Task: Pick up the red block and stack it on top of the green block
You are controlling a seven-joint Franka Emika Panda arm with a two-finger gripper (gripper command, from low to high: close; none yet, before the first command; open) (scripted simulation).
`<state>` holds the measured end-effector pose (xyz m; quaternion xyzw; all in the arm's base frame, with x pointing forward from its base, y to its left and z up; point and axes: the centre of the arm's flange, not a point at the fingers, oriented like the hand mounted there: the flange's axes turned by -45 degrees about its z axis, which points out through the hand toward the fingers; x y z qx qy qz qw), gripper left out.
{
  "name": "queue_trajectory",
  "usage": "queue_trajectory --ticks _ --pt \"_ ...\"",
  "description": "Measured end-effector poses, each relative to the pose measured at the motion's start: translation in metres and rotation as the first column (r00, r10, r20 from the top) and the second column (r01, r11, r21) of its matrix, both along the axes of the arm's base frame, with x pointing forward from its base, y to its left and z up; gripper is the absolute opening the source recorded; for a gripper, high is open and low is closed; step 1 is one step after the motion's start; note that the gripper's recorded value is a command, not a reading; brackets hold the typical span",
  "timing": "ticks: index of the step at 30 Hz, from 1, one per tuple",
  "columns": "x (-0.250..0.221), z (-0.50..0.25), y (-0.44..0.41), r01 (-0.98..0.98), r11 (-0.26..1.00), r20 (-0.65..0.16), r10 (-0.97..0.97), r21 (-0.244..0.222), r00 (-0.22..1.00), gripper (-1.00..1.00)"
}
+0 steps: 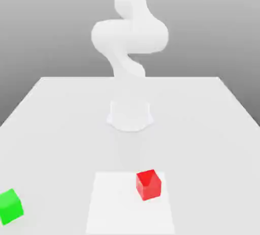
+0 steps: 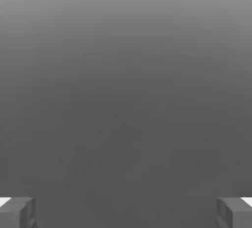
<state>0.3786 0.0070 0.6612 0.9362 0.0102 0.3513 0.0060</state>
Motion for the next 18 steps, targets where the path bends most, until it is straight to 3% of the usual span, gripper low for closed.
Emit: queue_trajectory --ticks 4,9,14,18 --pt "0.044 -0.099 0.012 -0.056 0.997 -0.154 0.049 -0.043 0.987 0.0" --pt "0.063 -0.224 0.023 -0.139 0.988 -0.338 0.11 -0.064 0.935 0.0" --pt "0.047 -0.343 0.032 -0.229 0.972 -0.508 0.173 -0.05 0.844 0.0" --pt "0.012 -0.427 0.041 -0.301 0.954 -0.624 0.228 -0.012 0.747 0.0"
